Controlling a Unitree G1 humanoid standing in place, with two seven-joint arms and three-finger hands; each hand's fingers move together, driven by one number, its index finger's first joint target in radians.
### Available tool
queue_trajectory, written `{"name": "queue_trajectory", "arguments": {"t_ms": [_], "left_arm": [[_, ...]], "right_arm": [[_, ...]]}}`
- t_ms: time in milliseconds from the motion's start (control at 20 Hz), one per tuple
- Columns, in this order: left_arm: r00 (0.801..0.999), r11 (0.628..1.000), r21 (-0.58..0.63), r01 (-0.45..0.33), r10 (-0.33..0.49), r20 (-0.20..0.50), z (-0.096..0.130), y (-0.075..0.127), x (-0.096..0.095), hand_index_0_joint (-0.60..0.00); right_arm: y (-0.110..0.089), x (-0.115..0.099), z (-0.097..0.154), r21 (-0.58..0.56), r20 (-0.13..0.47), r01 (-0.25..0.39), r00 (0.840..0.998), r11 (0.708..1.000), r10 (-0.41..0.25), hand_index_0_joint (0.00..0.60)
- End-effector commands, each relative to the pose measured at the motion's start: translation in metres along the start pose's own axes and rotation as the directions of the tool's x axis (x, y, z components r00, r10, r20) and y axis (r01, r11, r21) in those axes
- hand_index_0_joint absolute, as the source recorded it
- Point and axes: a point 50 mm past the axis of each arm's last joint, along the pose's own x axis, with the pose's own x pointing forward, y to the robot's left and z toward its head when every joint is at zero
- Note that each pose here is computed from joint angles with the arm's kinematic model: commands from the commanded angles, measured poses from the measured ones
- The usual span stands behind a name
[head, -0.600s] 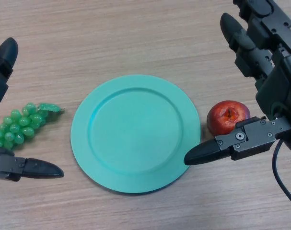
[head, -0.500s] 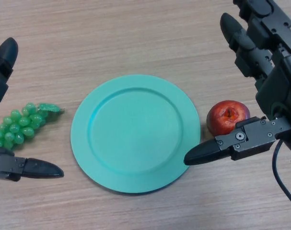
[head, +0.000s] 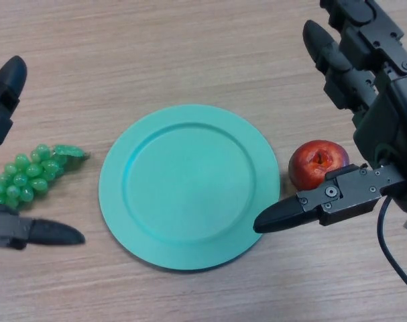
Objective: Pick up the green grapes and place it on the plate
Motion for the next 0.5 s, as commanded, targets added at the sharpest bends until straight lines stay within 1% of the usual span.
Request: {"name": "queue_trajectory", "arguments": {"t_ms": [50, 150, 200, 250, 350, 400, 450, 500], "left_arm": [[0.974, 0.986, 0.152, -0.072, 0.036, 0.223, 0.036, 0.014, 0.002, 0.000], [0.973, 0.976, 0.189, -0.108, 0.065, 0.221, 0.034, 0.024, 0.011, 0.000], [0.970, 0.962, 0.233, -0.140, 0.085, 0.228, 0.031, 0.032, 0.018, 0.000], [0.970, 0.956, 0.251, -0.150, 0.093, 0.225, 0.029, 0.035, 0.020, 0.000], [0.968, 0.929, 0.319, -0.189, 0.123, 0.217, 0.021, 0.042, 0.030, 0.000], [0.967, 0.905, 0.365, -0.219, 0.151, 0.206, 0.012, 0.046, 0.037, 0.000], [0.967, 0.894, 0.385, -0.231, 0.165, 0.196, 0.007, 0.048, 0.039, 0.000], [0.969, 0.861, 0.447, -0.240, 0.187, 0.161, -0.006, 0.052, 0.047, 0.000]], "right_arm": [[-0.005, -0.003, 0.024, -0.039, 0.179, 0.047, 0.983, 0.998, -0.039, 0.000], [-0.005, -0.005, 0.024, -0.038, 0.180, 0.046, 0.983, 0.998, -0.039, 0.000], [-0.005, -0.005, 0.024, -0.038, 0.180, 0.046, 0.983, 0.998, -0.038, 0.000], [-0.005, -0.005, 0.024, -0.040, 0.177, 0.045, 0.983, 0.998, -0.037, 0.000], [-0.004, -0.005, 0.025, -0.041, 0.178, 0.041, 0.984, 0.998, -0.034, 0.000], [-0.005, -0.006, 0.025, -0.040, 0.181, 0.041, 0.983, 0.998, -0.033, 0.000], [-0.005, -0.007, 0.026, -0.040, 0.183, 0.042, 0.982, 0.998, -0.034, 0.000], [-0.007, -0.007, 0.026, -0.039, 0.187, 0.043, 0.982, 0.998, -0.035, 0.000]]}}
